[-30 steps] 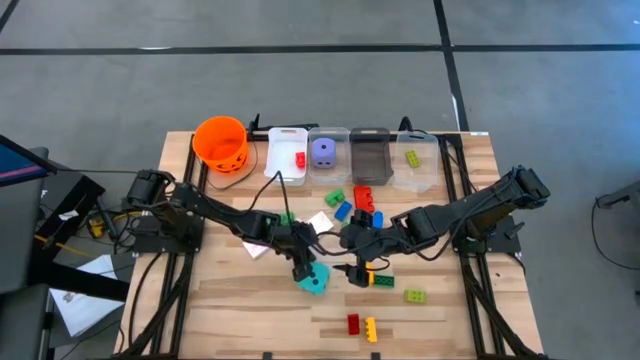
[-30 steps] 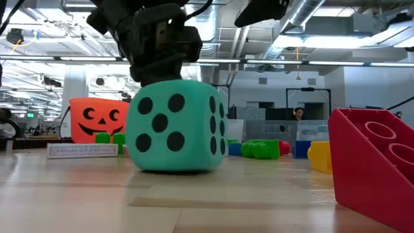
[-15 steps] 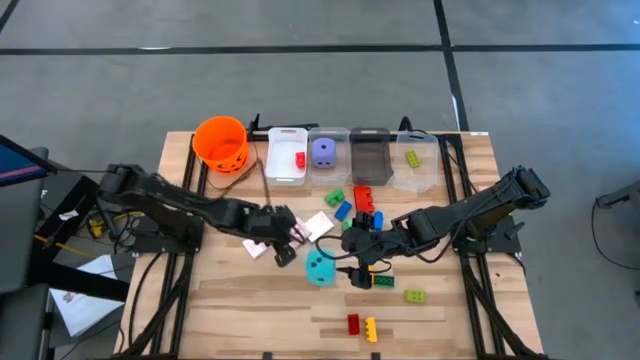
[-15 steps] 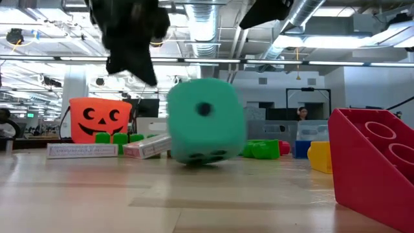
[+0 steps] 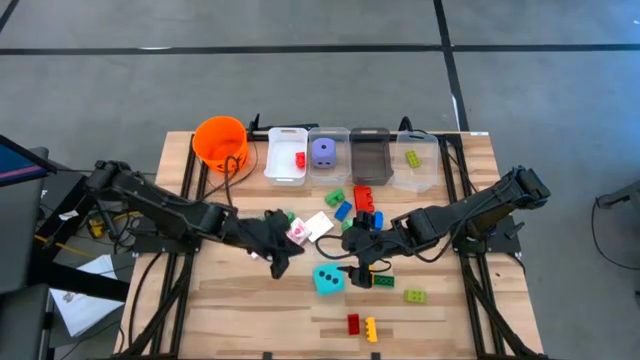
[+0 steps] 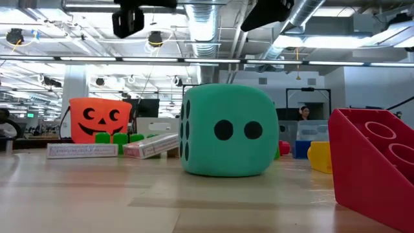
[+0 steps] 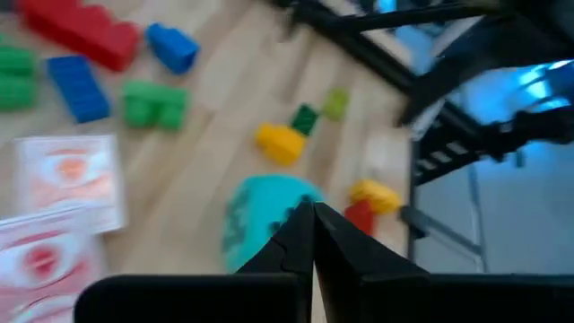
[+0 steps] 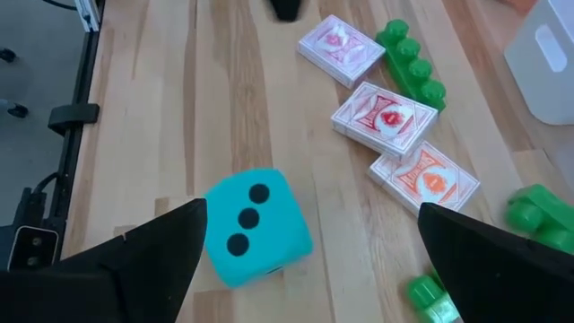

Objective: Pick & Place Toys
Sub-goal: Put the blue dice into the left transparent bin

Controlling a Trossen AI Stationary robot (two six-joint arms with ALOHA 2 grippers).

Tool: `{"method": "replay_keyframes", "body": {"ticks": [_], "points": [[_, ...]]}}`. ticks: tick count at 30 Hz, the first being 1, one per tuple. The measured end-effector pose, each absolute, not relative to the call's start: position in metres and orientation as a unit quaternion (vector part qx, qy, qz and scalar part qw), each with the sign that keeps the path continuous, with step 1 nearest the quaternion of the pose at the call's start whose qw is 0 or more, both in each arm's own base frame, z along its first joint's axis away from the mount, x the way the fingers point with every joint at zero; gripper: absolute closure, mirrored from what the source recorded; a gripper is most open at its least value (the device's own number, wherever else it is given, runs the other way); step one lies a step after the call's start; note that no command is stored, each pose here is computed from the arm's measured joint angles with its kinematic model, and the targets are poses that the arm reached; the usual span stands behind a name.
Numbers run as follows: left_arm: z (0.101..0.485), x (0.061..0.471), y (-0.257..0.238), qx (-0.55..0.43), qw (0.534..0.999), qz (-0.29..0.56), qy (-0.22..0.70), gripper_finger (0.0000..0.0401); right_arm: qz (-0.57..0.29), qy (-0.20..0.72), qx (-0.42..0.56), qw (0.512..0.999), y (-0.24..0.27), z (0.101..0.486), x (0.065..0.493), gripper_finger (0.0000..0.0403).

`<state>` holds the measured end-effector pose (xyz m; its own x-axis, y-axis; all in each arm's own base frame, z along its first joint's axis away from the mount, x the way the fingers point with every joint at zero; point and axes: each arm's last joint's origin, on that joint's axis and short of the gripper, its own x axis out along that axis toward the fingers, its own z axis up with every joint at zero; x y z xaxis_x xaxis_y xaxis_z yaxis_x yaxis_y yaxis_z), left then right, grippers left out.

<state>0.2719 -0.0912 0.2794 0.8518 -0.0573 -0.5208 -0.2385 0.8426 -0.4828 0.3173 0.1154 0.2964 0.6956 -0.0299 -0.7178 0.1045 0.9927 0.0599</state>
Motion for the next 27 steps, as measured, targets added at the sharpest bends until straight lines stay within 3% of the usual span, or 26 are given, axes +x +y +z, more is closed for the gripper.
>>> {"method": "replay_keyframes", "body": {"ticks": [7,16,27], "points": [[0.277,0.300,-0.126,-0.325,0.929,-0.041,0.172,0.0401,-0.044,0.401,0.044,0.914,0.112,0.295,0.316,0.0007],[0.223,0.327,-0.141,-0.403,0.889,-0.002,0.220,0.0401,-0.046,0.407,0.042,0.911,0.111,0.294,0.316,0.0007],[0.202,0.333,-0.144,-0.411,0.880,0.029,0.236,0.0401,-0.046,0.408,0.042,0.911,0.111,0.293,0.315,0.0007]]}}
